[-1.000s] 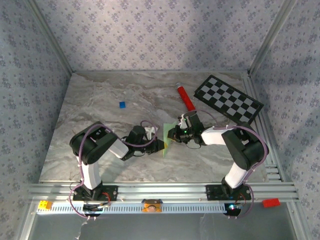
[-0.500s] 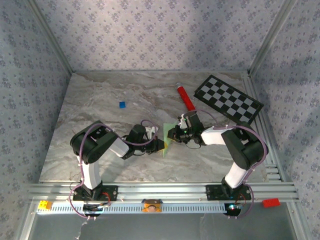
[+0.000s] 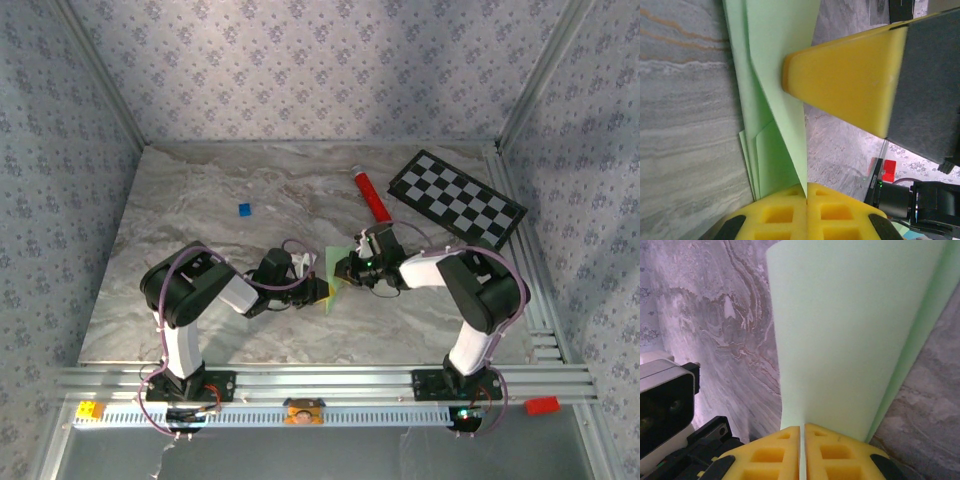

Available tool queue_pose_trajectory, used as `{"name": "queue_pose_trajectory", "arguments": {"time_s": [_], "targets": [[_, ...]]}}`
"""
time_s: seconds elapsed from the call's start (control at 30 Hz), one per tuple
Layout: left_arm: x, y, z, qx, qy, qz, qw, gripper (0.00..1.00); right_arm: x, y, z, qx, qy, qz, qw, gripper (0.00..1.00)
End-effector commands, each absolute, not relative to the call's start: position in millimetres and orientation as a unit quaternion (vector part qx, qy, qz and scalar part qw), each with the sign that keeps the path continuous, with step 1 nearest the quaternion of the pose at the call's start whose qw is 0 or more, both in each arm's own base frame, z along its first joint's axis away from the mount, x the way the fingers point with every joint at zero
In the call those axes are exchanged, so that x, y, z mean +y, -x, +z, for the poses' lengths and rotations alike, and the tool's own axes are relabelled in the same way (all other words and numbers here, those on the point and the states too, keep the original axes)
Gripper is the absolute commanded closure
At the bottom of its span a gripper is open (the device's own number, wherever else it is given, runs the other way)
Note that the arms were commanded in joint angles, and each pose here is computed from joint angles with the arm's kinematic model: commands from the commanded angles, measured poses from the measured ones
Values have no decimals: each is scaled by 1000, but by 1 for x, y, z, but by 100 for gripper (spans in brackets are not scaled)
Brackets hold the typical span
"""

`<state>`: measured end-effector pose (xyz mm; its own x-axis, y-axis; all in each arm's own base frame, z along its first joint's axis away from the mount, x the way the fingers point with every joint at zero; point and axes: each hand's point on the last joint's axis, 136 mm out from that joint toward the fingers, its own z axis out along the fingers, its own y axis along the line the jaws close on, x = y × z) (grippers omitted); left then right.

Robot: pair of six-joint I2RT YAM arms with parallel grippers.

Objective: Fold a paper plane with a square sheet of paper (pick it up from the middle)
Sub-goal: Fold the wing for the fifth time at the center of the table.

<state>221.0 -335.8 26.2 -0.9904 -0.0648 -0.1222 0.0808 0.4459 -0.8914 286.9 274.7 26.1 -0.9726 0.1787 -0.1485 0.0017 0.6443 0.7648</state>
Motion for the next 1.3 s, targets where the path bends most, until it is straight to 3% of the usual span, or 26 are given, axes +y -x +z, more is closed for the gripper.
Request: {"name": "queue_pose_trajectory", "arguments": {"time_s": [0.0,0.37,0.67,0.9,1.27], "targets": [[-297,-200,-42,906,38,-420,24,100,270,-288,12,912,-56,396,95,88],[-303,-191,-21,903,-10,-429,13,88,260,-281,-5,926,-76,361,78,89],[-308,-183,-10,896,-42,-442,-7,98,258,-279,-8,930,-77,352,74,89],[-309,-175,-8,892,-54,-448,-26,90,255,-277,-12,935,-82,338,69,89],[-313,-167,4,884,-83,-458,-39,99,251,-275,-17,941,-87,322,64,89]]}}
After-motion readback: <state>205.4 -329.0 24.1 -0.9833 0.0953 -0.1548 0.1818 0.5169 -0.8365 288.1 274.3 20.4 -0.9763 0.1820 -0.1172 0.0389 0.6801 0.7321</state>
